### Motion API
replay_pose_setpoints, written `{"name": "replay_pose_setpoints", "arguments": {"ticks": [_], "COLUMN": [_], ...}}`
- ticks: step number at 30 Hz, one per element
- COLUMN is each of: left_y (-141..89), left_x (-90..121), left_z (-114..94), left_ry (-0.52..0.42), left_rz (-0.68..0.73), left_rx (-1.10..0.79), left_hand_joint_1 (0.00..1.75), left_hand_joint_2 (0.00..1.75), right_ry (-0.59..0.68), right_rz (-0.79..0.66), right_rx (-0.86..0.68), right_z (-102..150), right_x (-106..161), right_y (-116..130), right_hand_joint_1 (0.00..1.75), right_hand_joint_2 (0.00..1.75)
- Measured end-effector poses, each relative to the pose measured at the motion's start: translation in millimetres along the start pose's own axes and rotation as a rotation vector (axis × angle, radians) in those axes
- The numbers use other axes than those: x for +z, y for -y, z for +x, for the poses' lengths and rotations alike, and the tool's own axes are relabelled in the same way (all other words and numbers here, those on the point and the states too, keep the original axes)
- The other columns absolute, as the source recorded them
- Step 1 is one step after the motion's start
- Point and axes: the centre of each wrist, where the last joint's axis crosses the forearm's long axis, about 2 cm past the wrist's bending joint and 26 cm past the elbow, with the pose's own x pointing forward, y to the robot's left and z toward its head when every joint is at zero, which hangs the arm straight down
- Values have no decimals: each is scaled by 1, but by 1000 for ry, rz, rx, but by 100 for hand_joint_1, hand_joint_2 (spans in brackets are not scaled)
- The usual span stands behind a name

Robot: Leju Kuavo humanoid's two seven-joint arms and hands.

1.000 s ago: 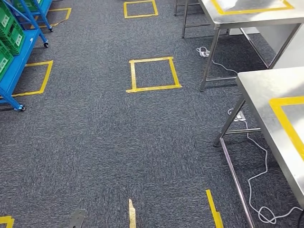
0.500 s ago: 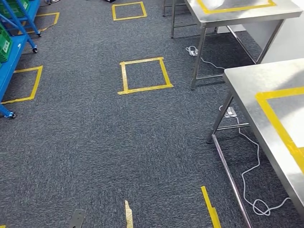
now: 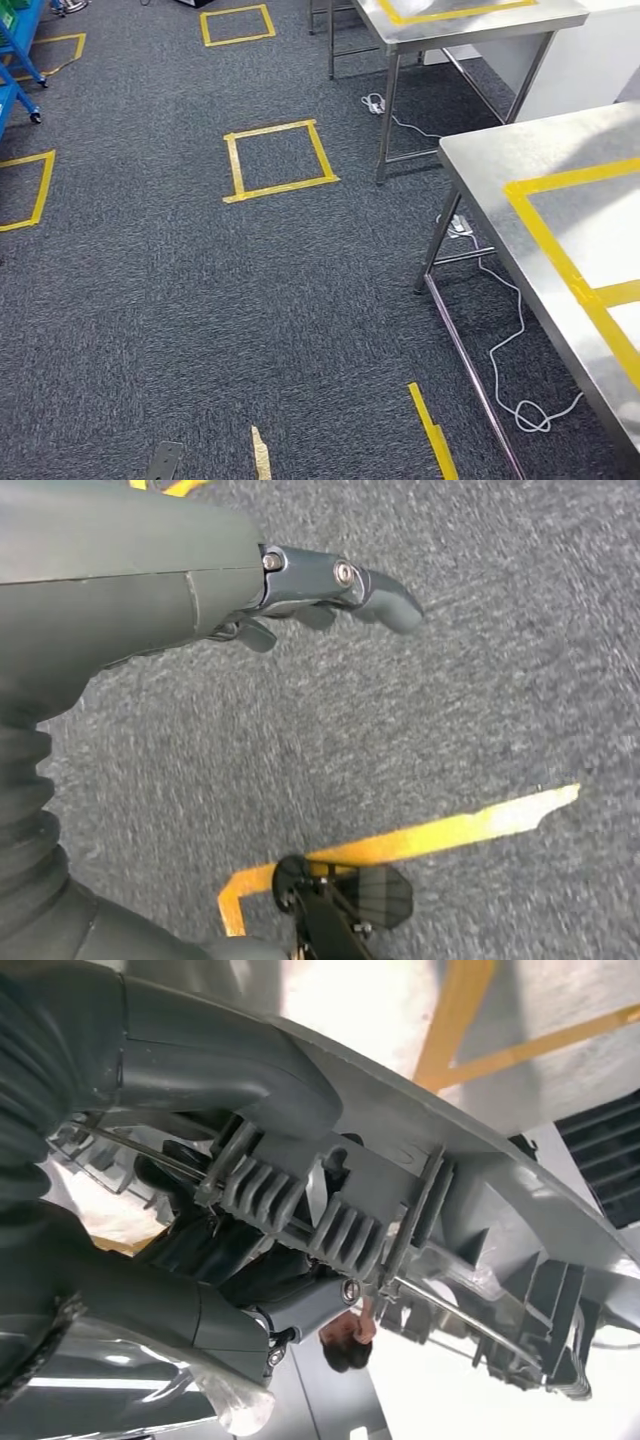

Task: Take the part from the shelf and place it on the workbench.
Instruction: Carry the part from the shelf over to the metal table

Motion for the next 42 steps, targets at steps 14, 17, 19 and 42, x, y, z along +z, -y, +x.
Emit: {"name": "replay_pose_setpoints", "arguments": {"ticks": [14, 17, 19, 42], "left_y": [2, 2, 1, -2], "left_x": [-1, -1, -1, -4], "left_z": [4, 4, 5, 3], "left_ry": [-5, -4, -4, 136], "left_rz": [-13, -12, -12, -117], "left_rx": [-15, -15, -15, 34], "left_hand_joint_1": [0, 0, 0, 0], "left_hand_joint_2": [175, 175, 175, 131], "right_ry": [-130, -138, -140, -38], "right_rz": [237, 252, 255, 402], "right_rx": [192, 203, 208, 380], "right_z": [-26, -30, -32, -43], "right_x": [4, 5, 4, 12], "right_y": [-17, -18, -18, -37], "right_hand_joint_1": [175, 175, 175, 0], "right_hand_joint_2": [175, 175, 175, 0]}}
